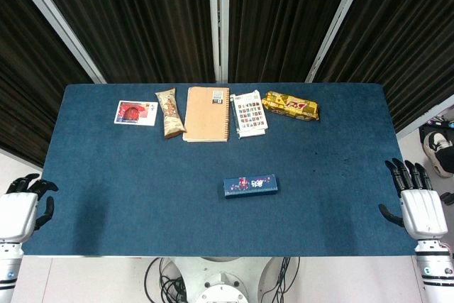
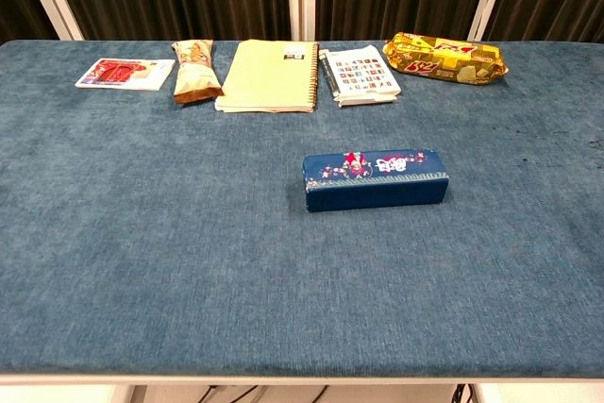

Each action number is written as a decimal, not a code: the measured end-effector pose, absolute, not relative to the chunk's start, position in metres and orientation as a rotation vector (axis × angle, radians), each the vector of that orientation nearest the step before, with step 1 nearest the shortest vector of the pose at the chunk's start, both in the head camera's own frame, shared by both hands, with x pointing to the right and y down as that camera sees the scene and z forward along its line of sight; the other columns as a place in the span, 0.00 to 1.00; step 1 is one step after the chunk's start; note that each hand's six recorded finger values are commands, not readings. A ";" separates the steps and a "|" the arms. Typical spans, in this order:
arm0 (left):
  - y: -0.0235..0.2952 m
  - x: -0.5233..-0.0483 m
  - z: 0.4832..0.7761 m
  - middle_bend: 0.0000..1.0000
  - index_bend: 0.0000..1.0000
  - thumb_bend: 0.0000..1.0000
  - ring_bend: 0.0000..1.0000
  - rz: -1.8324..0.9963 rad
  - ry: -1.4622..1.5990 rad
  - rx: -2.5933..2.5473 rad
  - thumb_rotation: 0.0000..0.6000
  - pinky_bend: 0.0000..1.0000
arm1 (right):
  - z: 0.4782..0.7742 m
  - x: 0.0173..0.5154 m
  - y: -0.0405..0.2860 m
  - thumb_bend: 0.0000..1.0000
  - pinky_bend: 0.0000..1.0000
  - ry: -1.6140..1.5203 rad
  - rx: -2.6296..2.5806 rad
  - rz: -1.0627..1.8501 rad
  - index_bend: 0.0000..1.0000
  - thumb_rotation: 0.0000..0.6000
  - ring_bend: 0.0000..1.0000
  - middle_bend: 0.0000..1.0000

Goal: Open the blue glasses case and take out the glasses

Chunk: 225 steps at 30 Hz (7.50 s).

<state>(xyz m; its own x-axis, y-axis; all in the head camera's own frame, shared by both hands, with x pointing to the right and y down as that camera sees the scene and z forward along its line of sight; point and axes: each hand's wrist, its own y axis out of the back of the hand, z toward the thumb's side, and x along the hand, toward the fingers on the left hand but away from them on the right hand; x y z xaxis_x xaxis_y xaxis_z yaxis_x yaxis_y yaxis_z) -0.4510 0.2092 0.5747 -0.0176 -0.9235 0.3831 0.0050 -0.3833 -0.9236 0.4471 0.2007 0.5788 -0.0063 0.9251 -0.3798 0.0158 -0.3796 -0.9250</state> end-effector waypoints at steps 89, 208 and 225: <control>0.209 -0.452 0.574 0.41 0.44 0.57 0.20 -1.517 1.009 -1.474 1.00 0.25 | 0.691 0.262 0.117 0.63 0.00 -0.500 -2.147 1.398 0.00 1.00 0.00 0.25; 0.209 -0.454 0.573 0.41 0.44 0.57 0.20 -1.508 1.030 -1.499 1.00 0.25 | 0.748 0.137 0.075 0.06 0.00 -0.546 -2.042 1.156 0.00 1.00 0.00 0.00; 0.208 -0.454 0.574 0.41 0.44 0.57 0.20 -1.505 1.034 -1.507 1.00 0.25 | 0.735 0.145 0.047 0.54 0.00 -0.660 -2.121 1.251 0.00 1.00 0.00 0.24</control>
